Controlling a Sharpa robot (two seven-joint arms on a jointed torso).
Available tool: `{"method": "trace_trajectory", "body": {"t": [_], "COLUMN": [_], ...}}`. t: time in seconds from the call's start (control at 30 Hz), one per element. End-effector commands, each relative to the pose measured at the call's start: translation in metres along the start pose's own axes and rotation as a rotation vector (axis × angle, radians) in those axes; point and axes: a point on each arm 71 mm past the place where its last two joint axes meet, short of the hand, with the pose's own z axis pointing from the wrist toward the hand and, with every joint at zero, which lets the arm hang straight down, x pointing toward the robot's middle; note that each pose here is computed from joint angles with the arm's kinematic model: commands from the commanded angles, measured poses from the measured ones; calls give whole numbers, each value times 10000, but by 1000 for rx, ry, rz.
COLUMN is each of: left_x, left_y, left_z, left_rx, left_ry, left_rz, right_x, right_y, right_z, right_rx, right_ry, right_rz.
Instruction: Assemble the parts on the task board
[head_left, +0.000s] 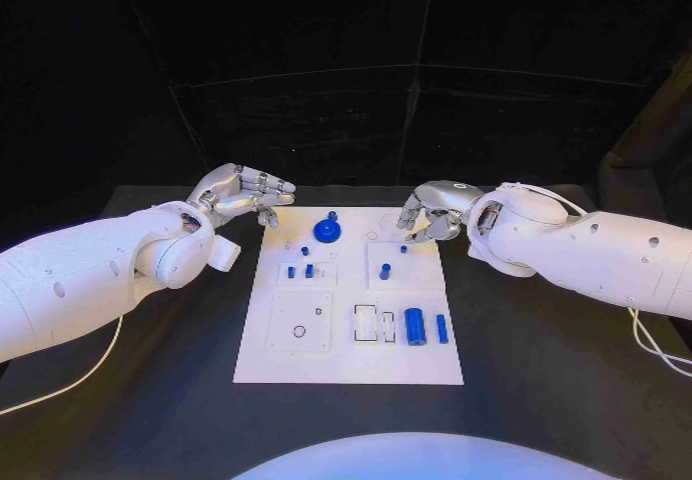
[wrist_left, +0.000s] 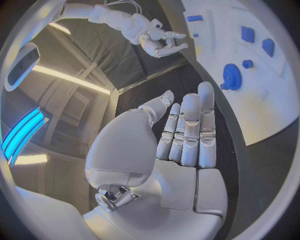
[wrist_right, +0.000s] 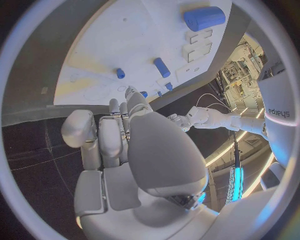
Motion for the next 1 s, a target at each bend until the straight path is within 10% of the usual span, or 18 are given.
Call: {"method": "trace_trajectory", "body": {"t": [0.03, 1.0], "left_x": [-55, -58], "left_y": [-62, -59], "left_z": [-29, -104], "left_rx": [74, 83], "left_ry": [-93, -112], "left_rz": [-264, -321], "right_x": [60, 364], "right_y": [-6, 41], "right_z": [-7, 76], "right_rx": [18, 36], "right_ry": [59, 144], "right_rz": [-84, -101]}}
